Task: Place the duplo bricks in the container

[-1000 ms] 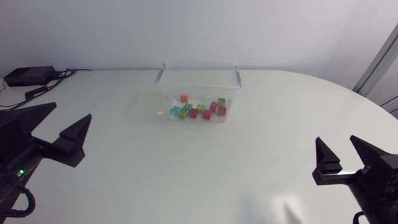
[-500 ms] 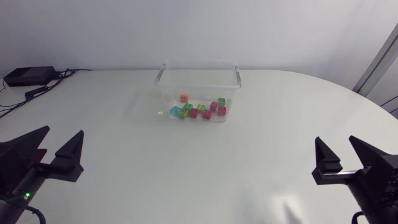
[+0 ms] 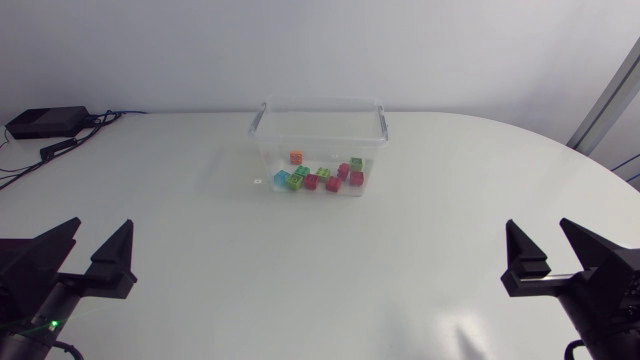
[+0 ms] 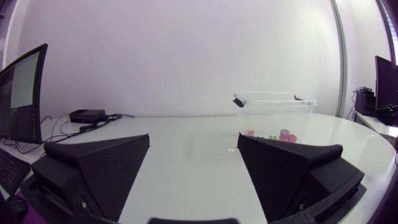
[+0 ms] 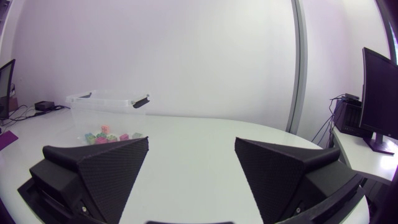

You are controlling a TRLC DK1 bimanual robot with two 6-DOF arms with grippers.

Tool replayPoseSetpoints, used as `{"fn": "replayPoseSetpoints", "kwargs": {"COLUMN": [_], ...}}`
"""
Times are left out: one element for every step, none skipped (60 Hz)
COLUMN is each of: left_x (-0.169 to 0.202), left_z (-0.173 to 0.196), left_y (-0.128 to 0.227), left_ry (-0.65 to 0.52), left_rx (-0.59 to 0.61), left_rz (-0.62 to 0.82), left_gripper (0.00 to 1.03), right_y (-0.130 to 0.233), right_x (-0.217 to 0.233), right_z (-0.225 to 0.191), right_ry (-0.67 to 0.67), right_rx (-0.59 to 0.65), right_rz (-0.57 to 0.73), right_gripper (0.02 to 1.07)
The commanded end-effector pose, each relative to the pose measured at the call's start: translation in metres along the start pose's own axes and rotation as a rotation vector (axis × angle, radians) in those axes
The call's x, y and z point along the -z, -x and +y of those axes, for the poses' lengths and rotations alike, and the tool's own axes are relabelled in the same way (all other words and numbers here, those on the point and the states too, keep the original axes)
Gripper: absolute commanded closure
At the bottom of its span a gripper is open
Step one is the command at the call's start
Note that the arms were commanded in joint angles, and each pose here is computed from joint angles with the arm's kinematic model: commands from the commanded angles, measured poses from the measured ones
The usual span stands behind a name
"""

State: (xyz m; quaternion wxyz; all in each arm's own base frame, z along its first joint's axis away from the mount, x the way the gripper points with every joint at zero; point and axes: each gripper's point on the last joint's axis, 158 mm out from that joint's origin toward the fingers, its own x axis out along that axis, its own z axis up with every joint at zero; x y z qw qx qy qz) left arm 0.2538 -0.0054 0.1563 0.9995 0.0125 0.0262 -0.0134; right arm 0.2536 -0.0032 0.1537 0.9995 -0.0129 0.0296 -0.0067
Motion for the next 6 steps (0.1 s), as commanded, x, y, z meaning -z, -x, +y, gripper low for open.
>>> {"fn": "replayPoseSetpoints", "kwargs": {"left_x": [0.0062,0.0062,0.0062,0.0062,0.0062,0.0062], "left_z": [0.0021,0.0021,0.0021,0.0021,0.0021,0.0021], "left_y": [-0.0006,-0.0006,-0.0006,-0.0006,-0.0006,-0.0006], "left_ry": [0.026,0.026,0.026,0.026,0.026,0.026], "left_rx": [-0.009,-0.009,-0.009,-0.009,-0.009,-0.009], "left_rz": [0.008,0.008,0.008,0.008,0.008,0.008], "left_gripper": [0.04,0.04,0.04,0.04,0.04,0.04], "right_y": [-0.0010,-0.0010,-0.0010,-0.0010,-0.0010,-0.0010], "right_x": [0.0045,0.0045,0.0045,0.0045,0.0045,0.0045], "right_z": [0.0014,0.0014,0.0014,0.0014,0.0014,0.0014], "right_ry": [-0.025,-0.025,-0.025,-0.025,-0.025,-0.025], "right_rx": [-0.004,-0.004,-0.004,-0.004,-0.004,-0.004], "right_rz": [-0.002,-0.002,-0.002,-0.002,-0.002,-0.002], "right_gripper": [0.07,0.07,0.07,0.07,0.07,0.07]}}
